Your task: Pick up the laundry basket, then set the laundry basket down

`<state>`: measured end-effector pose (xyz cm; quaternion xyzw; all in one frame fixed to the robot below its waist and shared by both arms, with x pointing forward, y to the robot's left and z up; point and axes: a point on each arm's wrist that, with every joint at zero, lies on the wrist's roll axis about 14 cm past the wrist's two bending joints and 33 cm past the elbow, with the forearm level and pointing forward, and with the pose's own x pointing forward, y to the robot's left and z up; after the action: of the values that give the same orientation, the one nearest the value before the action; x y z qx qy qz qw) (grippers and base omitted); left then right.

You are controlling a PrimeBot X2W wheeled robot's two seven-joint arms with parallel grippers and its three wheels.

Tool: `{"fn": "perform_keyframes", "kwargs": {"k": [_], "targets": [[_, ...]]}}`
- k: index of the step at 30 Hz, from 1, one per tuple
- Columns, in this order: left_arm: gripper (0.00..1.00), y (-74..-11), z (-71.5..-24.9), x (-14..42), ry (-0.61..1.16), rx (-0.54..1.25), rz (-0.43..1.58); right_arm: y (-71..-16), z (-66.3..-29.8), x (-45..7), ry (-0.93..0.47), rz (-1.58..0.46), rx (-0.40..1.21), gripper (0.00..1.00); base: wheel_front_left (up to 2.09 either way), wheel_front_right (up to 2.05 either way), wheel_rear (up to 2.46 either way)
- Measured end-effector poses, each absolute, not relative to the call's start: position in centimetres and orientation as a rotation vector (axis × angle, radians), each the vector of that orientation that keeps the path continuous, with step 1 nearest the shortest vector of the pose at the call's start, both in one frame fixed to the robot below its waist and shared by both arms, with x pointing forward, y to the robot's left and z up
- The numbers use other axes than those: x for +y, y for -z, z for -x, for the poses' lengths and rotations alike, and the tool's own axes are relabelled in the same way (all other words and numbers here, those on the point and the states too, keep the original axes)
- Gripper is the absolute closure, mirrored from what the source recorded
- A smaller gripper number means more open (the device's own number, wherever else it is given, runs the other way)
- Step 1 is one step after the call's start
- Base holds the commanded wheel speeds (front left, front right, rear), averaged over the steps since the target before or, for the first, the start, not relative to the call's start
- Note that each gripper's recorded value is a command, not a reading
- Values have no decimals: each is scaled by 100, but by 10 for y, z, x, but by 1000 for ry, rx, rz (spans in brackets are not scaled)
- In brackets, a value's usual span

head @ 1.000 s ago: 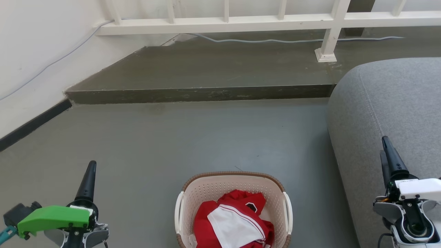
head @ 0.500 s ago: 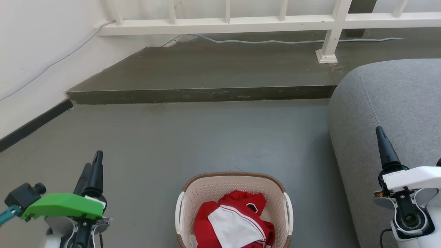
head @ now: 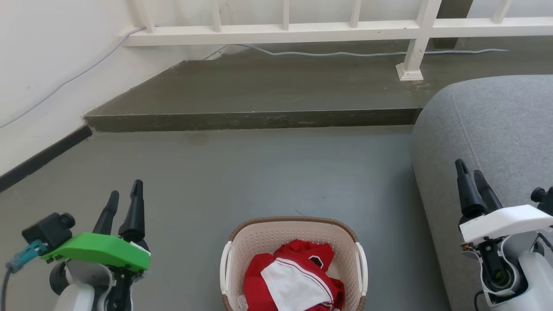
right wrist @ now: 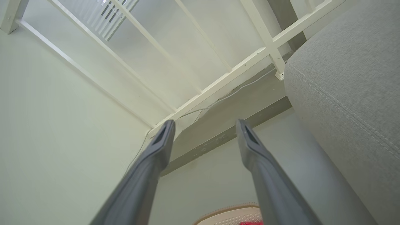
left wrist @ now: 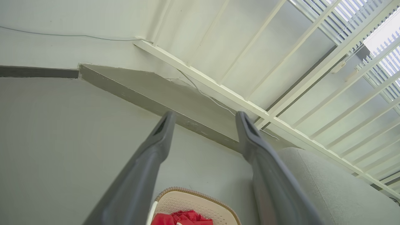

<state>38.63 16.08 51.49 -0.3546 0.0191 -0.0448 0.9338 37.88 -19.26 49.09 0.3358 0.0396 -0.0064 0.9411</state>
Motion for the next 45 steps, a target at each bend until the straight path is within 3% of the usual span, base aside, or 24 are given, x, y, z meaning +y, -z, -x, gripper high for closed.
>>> {"fn": "perform_keyframes", "kwargs": {"k": [45], "targets": [[0,-509,-371,109,236,-43,133,-491,-363,-169,-74,-27,-3,0,0,0,0]]}}
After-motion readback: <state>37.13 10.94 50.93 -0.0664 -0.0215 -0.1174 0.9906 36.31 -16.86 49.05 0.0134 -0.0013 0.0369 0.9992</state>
